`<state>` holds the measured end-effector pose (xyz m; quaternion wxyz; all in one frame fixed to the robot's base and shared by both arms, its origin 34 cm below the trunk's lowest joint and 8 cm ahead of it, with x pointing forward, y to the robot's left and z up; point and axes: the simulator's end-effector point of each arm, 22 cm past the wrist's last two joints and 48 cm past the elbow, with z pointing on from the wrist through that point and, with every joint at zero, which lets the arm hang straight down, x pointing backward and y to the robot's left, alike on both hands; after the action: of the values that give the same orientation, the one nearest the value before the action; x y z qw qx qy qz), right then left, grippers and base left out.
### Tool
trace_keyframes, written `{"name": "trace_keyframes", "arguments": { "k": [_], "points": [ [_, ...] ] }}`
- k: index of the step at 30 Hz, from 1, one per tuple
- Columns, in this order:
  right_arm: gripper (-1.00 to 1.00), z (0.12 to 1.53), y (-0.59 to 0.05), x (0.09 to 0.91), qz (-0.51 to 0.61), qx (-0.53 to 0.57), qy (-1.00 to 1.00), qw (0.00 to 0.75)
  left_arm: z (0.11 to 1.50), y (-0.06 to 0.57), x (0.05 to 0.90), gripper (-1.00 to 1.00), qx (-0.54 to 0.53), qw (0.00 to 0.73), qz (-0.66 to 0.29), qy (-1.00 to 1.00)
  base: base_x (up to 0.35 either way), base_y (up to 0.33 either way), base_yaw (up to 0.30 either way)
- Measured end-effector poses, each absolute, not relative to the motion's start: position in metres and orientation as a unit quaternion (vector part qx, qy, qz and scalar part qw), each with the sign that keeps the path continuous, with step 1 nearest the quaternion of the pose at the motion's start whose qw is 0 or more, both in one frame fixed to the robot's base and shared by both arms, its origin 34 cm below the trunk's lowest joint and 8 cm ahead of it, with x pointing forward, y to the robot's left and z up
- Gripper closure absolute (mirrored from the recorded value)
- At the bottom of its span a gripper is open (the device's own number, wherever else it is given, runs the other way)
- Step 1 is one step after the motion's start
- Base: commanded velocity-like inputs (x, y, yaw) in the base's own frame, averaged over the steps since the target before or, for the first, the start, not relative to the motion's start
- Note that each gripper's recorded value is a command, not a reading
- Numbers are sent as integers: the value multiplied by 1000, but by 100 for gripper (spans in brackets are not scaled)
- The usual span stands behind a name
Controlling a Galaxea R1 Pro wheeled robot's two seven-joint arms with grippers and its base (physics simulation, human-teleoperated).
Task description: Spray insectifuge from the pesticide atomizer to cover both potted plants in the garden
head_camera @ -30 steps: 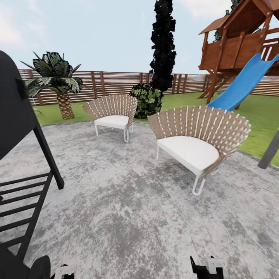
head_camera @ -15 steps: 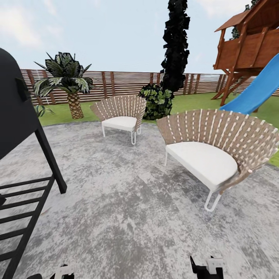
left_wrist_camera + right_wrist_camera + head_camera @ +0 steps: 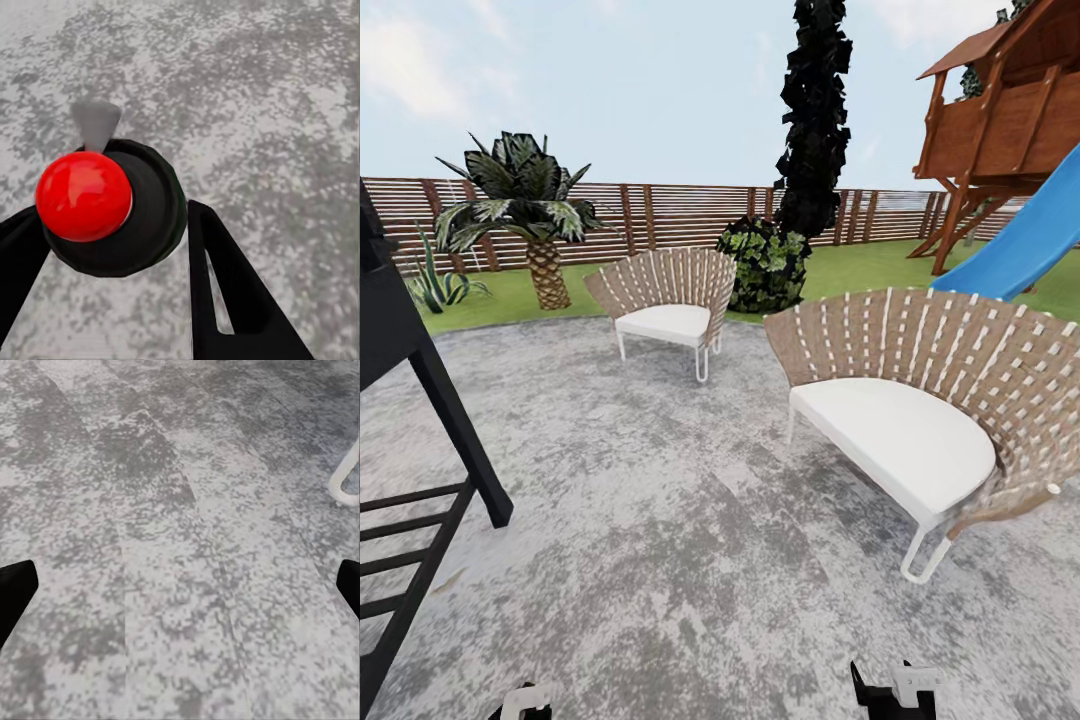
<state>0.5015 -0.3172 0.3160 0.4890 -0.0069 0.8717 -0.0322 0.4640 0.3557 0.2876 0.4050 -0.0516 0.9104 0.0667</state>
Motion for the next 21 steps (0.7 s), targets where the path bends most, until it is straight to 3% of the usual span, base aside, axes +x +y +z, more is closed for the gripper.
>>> {"name": "trace_keyframes", "arguments": {
  "k": [13, 21],
  "points": [
    [-100, 316, -317, 502, -32, -7, 872, 489, 288, 356, 464, 100, -52, 405, 67, 910, 339, 0, 5],
    [-100, 316, -317, 502, -32, -7, 871, 489, 288, 356, 464, 100, -51, 405, 67, 910, 339, 0, 183]
  ]
}}
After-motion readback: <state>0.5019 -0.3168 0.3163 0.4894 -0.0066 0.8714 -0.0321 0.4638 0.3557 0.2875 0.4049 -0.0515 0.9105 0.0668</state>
